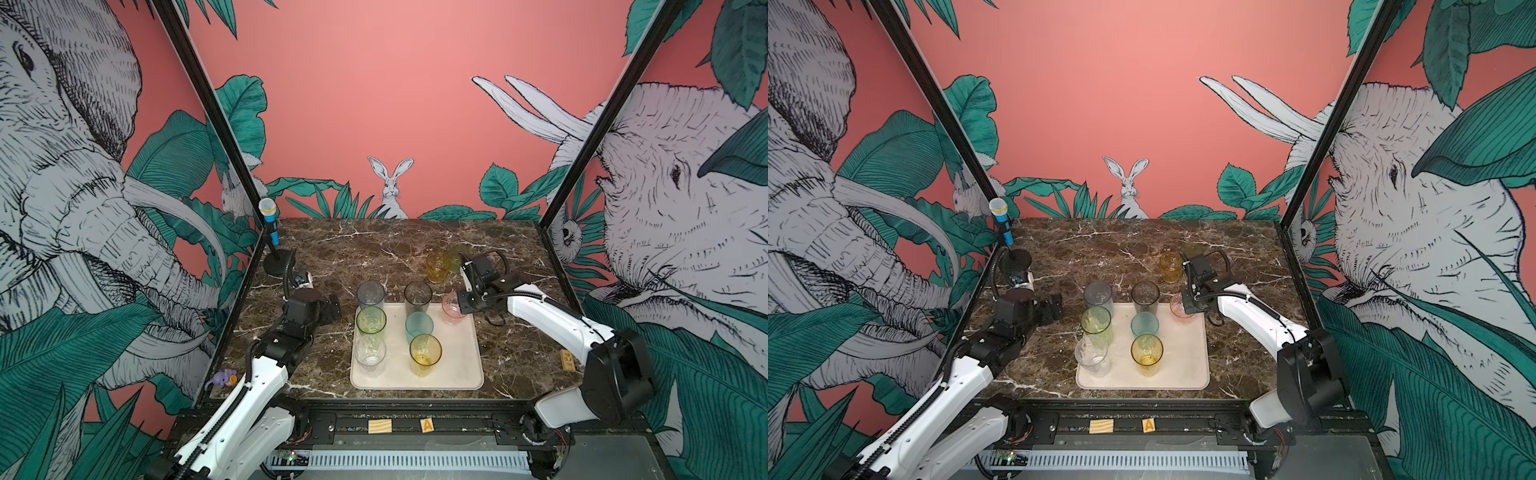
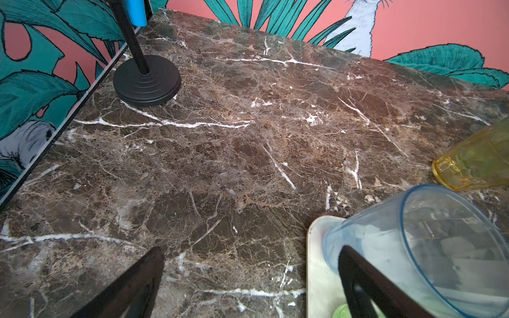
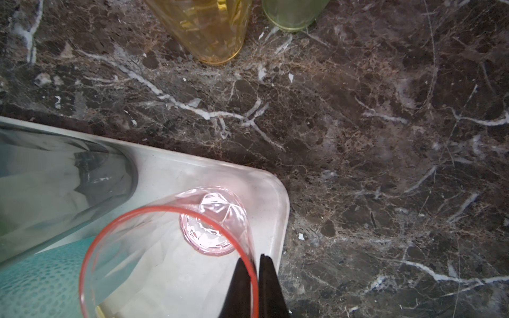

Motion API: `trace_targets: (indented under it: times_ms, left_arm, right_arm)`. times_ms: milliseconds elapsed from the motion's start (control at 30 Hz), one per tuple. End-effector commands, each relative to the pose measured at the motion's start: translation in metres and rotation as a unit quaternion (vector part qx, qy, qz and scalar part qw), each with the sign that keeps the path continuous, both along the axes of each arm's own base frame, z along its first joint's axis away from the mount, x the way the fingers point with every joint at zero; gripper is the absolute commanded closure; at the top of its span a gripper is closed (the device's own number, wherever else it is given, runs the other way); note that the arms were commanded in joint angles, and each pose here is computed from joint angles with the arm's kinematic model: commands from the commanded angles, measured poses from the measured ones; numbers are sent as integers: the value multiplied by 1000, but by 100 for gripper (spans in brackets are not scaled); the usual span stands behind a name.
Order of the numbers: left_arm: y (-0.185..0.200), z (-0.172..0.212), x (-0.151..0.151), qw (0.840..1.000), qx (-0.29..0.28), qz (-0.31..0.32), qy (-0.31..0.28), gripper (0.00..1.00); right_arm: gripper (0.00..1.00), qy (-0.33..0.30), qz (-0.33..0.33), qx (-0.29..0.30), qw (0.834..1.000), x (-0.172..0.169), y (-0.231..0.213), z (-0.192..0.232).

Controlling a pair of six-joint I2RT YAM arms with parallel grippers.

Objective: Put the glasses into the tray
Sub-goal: 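Lower the pink tumbler onto the tray corner beside the teal tumbler, then open the right gripper to release the pink tumbler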

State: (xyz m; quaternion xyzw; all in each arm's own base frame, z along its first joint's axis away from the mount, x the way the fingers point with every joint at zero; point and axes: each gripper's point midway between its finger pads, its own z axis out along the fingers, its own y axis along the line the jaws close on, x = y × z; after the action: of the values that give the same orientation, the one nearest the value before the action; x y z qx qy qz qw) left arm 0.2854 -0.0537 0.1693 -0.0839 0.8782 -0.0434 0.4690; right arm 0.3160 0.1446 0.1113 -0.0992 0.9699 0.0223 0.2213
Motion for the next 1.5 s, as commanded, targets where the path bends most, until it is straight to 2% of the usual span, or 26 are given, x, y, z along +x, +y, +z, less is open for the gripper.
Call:
trace_targets:
  times_ms: [0,833,1200,1467]
  left_arm:
    - [-2,1,3,1000,-10,2,-6,1]
    - [-4,-12,6,1000,-13,4,9,1]
    - [-5,-18,8,1000,-13,3,18,1]
    - [-6,-22,9,1000,-12,3,23,1]
  right_arm:
    - [100,-6,-6,11,1000,6,4,-3]
    - [100,3,-14,-7,1000,7,-1,-17]
    - [74,3,-13,-4,1000,6,-1,-12]
    - [64,2,-13,1,1000,6,1,-6]
